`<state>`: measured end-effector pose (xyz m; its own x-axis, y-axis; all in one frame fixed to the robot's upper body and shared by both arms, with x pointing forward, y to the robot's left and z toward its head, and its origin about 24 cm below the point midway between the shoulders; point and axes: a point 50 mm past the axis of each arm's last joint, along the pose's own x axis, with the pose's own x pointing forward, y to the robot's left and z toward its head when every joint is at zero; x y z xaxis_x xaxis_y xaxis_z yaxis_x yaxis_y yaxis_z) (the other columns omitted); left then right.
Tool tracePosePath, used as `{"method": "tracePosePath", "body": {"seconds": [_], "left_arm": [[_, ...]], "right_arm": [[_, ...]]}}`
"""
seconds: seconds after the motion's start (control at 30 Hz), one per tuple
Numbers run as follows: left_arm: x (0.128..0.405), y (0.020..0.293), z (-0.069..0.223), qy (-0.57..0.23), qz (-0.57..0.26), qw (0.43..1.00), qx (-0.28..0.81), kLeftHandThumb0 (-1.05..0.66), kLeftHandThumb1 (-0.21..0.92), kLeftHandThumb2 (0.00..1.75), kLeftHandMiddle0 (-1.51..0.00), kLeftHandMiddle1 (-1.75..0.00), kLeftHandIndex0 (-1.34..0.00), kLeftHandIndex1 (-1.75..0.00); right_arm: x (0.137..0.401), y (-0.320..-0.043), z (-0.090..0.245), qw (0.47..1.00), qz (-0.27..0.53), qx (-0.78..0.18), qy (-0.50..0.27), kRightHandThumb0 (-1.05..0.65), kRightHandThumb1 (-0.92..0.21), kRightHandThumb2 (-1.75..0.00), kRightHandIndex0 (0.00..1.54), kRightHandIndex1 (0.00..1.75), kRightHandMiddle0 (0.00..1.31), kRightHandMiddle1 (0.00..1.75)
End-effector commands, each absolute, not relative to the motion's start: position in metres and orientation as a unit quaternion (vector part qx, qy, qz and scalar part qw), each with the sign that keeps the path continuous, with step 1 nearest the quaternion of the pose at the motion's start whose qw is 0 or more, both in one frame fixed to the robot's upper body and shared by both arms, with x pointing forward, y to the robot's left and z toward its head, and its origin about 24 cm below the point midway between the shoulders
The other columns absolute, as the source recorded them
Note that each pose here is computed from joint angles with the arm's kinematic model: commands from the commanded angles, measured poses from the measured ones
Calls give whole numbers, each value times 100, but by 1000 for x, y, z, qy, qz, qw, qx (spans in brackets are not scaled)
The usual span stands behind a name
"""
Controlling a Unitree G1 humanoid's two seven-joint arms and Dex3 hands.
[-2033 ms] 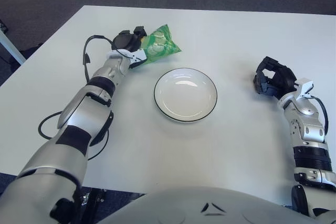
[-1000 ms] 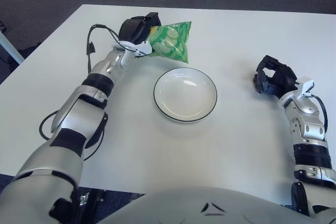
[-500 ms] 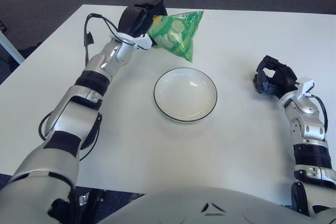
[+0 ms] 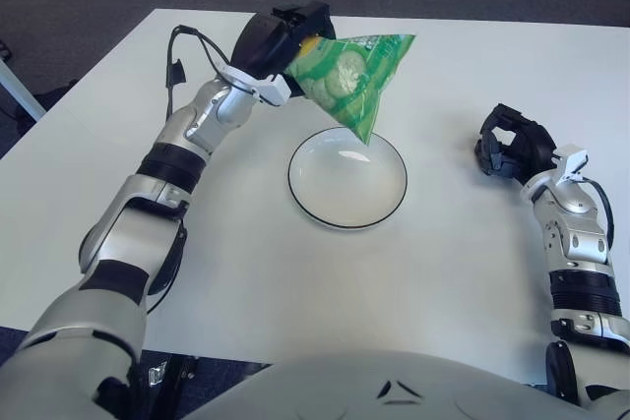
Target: Put the snack into the plate.
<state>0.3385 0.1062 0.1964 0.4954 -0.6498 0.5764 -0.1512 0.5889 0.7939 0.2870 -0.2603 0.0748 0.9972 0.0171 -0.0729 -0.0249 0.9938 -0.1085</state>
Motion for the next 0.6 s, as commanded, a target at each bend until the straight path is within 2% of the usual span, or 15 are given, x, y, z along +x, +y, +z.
{"method": "tracePosePath", "body": {"seconds": [0.0,0.57], "left_arm": [[330,103,199,-492,-188,751,399,0,-8,173,-93,-165,-68,-175],[312,98,194,-498,-281,731,372,0,-3,168,-91,-163,-65,-175]], "right_arm": [[275,-262,44,991,6,-64,115,-46,-38,-124,124,175,56,175],[276,-261,43,992,9,-56,116,-46,-39,-123,123,175,55,175]]}}
